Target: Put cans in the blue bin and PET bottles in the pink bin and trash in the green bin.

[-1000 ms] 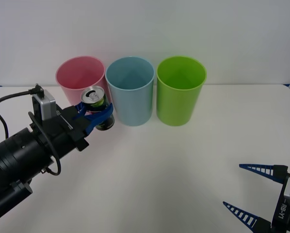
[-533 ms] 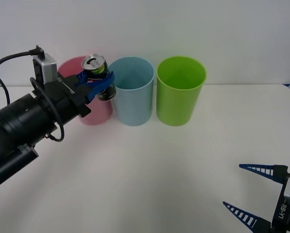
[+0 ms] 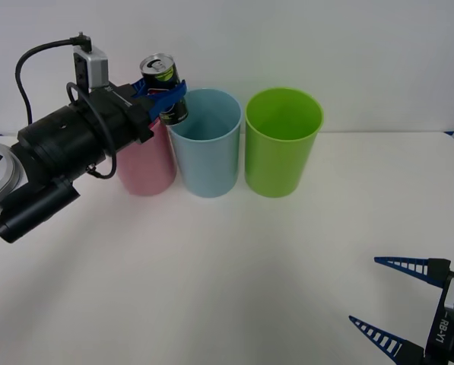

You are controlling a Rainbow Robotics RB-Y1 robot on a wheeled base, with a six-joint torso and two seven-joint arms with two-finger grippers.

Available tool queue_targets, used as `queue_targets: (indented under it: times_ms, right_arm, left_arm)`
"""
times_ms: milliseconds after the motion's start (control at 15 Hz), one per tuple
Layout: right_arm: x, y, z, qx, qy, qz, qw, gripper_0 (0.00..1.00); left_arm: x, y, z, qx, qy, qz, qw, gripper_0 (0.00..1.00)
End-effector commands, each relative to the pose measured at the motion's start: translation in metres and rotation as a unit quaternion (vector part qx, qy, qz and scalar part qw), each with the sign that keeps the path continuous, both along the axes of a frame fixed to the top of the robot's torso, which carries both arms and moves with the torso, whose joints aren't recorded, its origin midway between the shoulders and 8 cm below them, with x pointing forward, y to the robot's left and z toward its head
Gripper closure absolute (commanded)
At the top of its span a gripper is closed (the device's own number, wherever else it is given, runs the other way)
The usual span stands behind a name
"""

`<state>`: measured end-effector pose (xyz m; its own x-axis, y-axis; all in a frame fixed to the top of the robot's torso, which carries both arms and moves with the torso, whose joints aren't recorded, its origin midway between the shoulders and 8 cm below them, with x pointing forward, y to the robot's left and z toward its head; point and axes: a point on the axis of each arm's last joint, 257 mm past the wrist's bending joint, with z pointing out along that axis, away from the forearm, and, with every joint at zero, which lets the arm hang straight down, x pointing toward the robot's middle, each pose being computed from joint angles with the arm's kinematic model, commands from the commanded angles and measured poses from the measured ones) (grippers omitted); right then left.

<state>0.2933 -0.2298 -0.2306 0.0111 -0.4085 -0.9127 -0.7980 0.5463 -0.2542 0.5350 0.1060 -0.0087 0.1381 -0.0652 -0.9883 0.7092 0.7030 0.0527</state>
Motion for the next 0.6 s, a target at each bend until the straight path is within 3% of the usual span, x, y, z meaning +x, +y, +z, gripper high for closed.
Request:
queue_targets:
  times_ms: [67, 333, 600]
  right_arm:
    - [0.0, 0.0, 0.0, 0.0, 0.0, 0.0, 1.0, 0.0]
    - [0.0, 0.0, 0.0, 0.0, 0.0, 0.0, 1.0, 0.0]
    - [0.0, 0.0, 0.0, 0.0, 0.0, 0.0, 1.0, 0.0]
  left_arm:
    - [0.021, -0.005, 0.001, 0.0, 0.002, 0.006, 1.0, 0.96]
    - [0.05, -0.012, 0.001, -0.002, 0.009, 0.017, 0.9998, 0.96]
    - [0.059, -0.019, -0.012, 0.009, 0.018, 0.019, 0.9996, 0.96]
